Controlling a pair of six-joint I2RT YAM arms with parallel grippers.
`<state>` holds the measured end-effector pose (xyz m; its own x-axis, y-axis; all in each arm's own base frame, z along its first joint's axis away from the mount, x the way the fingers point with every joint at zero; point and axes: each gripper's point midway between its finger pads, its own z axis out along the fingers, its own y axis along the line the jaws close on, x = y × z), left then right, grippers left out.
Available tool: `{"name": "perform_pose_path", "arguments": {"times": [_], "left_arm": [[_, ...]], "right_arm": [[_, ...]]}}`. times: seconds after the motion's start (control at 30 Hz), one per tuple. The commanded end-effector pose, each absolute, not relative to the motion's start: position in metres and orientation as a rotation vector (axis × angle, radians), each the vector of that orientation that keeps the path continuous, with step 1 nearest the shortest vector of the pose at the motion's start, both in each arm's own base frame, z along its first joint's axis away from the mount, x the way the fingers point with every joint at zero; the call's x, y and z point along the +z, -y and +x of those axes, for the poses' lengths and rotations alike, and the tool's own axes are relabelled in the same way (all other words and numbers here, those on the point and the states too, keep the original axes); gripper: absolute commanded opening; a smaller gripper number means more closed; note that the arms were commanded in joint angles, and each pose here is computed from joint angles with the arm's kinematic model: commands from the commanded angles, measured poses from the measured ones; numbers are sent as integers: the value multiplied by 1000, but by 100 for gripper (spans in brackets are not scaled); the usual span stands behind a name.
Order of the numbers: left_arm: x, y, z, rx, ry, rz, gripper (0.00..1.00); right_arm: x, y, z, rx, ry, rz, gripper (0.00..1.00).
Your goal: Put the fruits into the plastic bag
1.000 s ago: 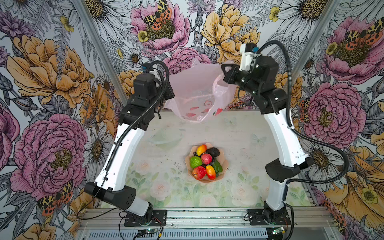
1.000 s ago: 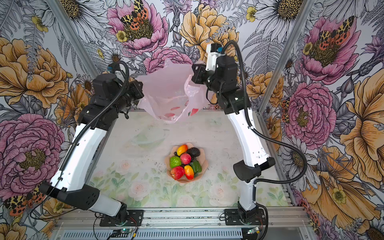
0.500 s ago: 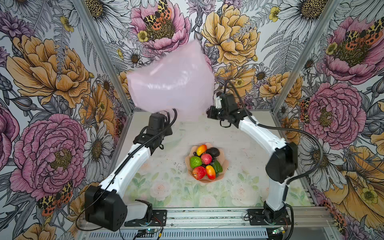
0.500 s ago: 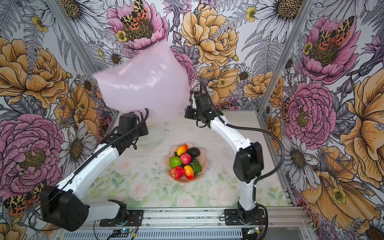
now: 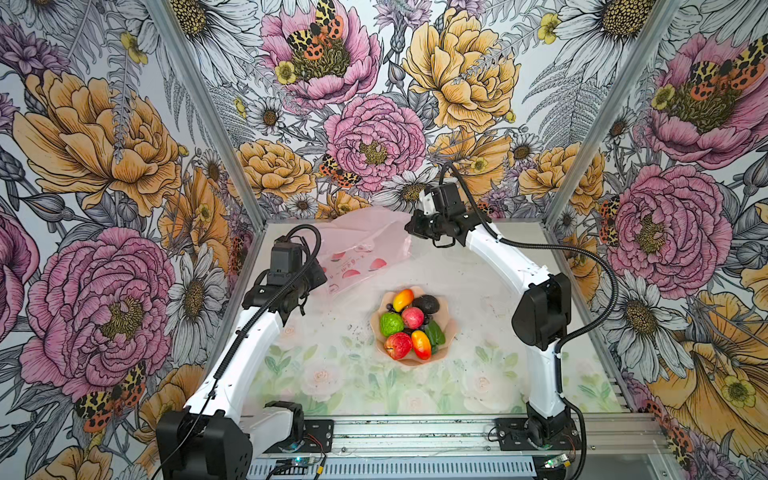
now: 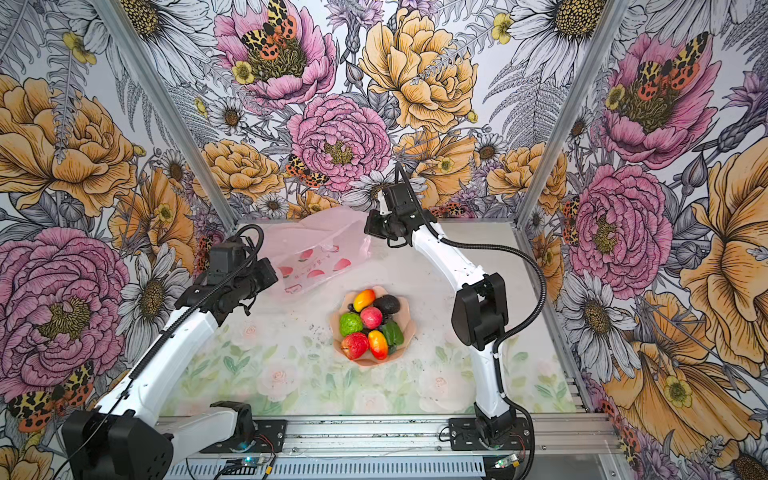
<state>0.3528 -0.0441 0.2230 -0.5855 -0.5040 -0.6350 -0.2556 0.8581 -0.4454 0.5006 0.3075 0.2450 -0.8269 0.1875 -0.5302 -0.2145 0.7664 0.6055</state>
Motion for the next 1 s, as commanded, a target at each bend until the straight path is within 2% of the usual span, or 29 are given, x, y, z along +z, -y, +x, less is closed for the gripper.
{"name": "perform_pose_path", "arguments": {"times": [0.0, 0.43, 0.57, 0.67, 0.73, 0.97], "left_arm": [[227, 51, 354, -476, -2212, -574, 0], [235, 77, 356, -623, -2185, -591, 0], [234, 88, 355, -645, -2194, -572, 0], [234, 96, 355, -667, -2199, -552, 0], [232, 99, 356, -682, -2205, -555, 0], [228, 114, 354, -700, -2232, -533, 0]], "right_arm": [[245, -309, 504, 941, -2381, -18, 0], [248, -285, 511, 945, -2375, 9, 1], [254, -278, 507, 946, -2368, 6, 15], [258, -270, 504, 935, -2362, 7, 38], [263, -266, 500, 929, -2355, 2, 49], [291, -237, 480, 904, -2318, 10, 71]]}}
